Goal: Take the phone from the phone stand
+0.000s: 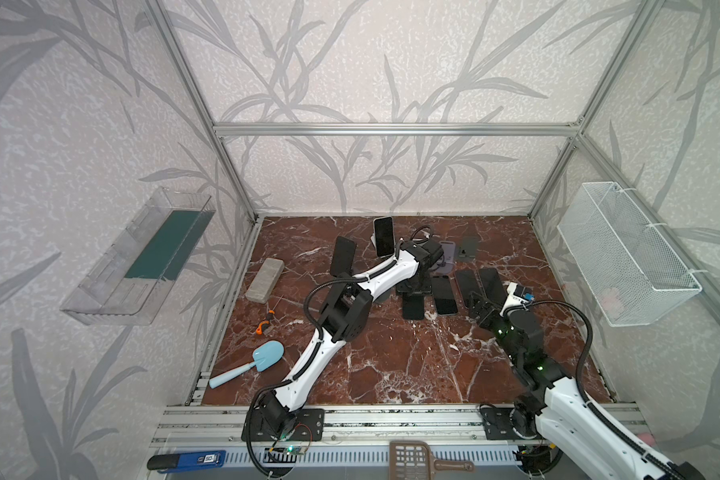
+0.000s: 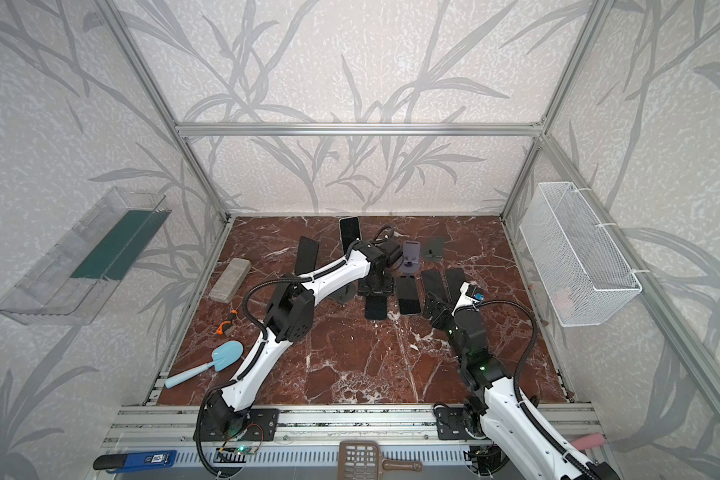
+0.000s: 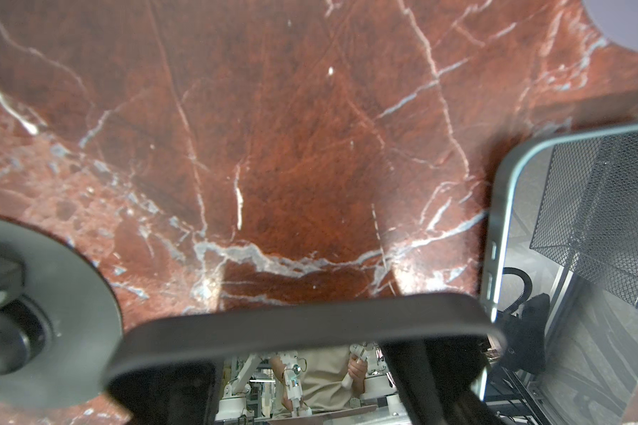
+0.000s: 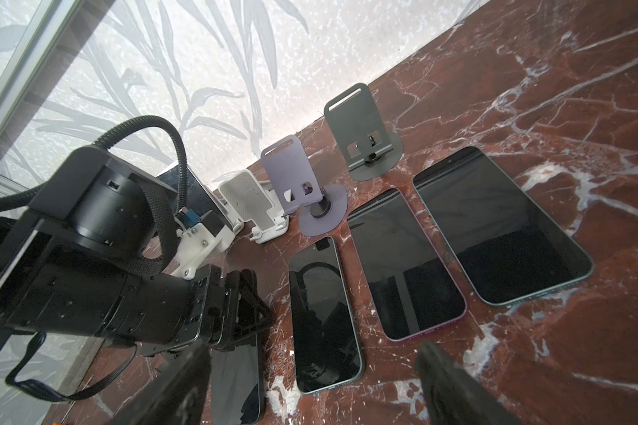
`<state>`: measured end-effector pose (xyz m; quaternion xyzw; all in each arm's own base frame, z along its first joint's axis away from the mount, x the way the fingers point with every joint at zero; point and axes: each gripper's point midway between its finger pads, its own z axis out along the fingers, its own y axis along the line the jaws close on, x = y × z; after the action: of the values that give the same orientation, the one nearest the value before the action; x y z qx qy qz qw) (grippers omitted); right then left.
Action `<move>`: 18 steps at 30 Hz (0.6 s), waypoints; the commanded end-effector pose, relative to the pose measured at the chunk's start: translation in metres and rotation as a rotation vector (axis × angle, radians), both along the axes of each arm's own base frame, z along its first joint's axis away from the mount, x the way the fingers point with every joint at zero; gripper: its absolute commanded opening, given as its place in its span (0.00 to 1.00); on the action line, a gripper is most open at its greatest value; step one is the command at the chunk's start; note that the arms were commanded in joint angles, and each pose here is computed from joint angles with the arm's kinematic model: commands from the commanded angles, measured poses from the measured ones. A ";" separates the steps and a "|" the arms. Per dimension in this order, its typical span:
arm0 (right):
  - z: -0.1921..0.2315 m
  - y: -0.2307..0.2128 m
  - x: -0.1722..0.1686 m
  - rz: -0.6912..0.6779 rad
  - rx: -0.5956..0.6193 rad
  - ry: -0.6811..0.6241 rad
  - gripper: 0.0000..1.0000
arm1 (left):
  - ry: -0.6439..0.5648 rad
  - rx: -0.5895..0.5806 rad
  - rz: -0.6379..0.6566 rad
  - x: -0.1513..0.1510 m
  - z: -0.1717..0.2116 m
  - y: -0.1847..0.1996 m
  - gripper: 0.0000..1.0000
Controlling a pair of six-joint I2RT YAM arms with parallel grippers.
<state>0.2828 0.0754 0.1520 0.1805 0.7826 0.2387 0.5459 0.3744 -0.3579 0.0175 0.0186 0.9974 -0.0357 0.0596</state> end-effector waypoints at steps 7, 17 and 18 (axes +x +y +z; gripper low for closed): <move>0.009 0.004 0.001 0.013 0.011 -0.019 0.87 | 0.213 0.212 0.016 -0.048 -0.081 0.038 0.52; 0.010 0.008 0.002 0.039 0.012 -0.019 0.89 | 0.231 0.224 0.032 -0.053 -0.089 0.040 0.55; 0.010 0.009 0.002 0.041 0.010 -0.019 0.89 | 0.232 0.224 0.030 -0.053 -0.090 0.040 0.56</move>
<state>0.2822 0.0796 0.1499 0.1731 0.7867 0.2454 0.5394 0.3735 -0.3580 0.0152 0.0182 0.9975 -0.0259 0.0638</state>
